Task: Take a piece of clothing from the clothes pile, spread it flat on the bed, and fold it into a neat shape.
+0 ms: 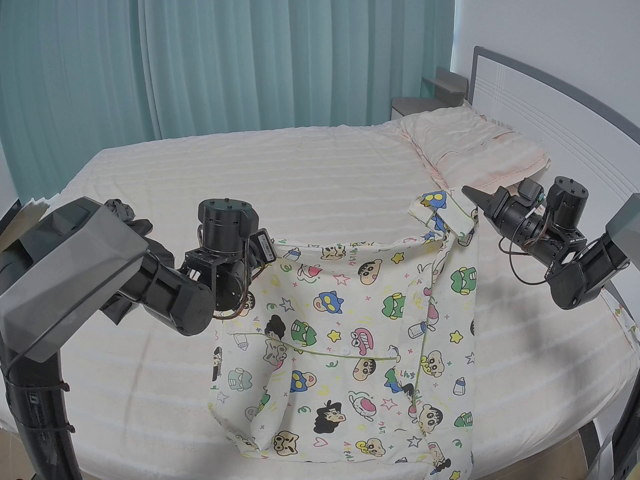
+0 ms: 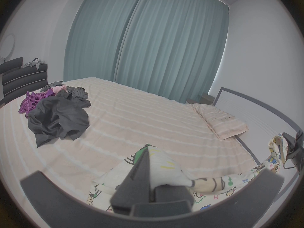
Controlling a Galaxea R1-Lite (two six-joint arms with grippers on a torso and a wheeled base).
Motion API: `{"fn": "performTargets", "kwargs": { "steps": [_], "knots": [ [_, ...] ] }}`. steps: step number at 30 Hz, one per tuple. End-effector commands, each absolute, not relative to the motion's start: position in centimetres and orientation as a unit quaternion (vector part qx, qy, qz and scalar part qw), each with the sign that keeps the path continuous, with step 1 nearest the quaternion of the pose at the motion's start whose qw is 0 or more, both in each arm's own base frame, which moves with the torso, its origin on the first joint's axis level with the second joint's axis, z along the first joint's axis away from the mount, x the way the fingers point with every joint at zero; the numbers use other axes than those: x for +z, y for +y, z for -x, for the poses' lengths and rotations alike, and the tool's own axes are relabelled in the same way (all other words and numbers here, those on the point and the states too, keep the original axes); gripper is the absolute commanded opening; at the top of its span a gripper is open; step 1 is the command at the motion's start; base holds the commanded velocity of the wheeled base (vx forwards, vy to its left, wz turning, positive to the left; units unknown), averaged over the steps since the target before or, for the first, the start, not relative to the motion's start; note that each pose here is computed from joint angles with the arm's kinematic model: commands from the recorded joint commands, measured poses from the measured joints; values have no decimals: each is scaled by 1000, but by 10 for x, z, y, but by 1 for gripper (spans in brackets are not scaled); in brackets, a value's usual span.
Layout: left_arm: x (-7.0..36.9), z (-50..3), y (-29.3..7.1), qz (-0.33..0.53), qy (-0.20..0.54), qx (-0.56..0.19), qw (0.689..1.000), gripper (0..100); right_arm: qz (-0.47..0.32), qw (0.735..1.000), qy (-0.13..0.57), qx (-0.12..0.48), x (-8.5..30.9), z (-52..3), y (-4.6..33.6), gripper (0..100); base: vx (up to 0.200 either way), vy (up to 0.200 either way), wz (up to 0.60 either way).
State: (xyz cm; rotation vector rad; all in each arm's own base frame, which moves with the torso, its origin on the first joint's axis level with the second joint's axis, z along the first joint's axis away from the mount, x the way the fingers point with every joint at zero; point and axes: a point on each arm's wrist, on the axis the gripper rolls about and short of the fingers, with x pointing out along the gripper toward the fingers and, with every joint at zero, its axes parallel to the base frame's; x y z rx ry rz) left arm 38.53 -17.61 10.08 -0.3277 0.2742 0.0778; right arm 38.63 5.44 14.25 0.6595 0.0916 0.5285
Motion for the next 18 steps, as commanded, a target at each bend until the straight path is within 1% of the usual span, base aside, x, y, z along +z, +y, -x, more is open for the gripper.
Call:
{"fn": "performTargets", "kwargs": {
  "steps": [1,10,13,18],
  "knots": [
    [75,-399,-176,153,154,50,975,0,-324,911,70,246,119,-400,55,0,0,0,0],
    [50,-417,-174,154,164,64,972,0,-328,911,91,235,96,-414,58,0,0,0,0],
    [49,-416,-174,164,164,66,970,0,-329,912,94,228,92,-416,58,0,0,0,0],
    [42,-412,-175,155,185,69,968,0,-329,912,96,227,91,-416,58,0,0,0,0]
  ]
}}
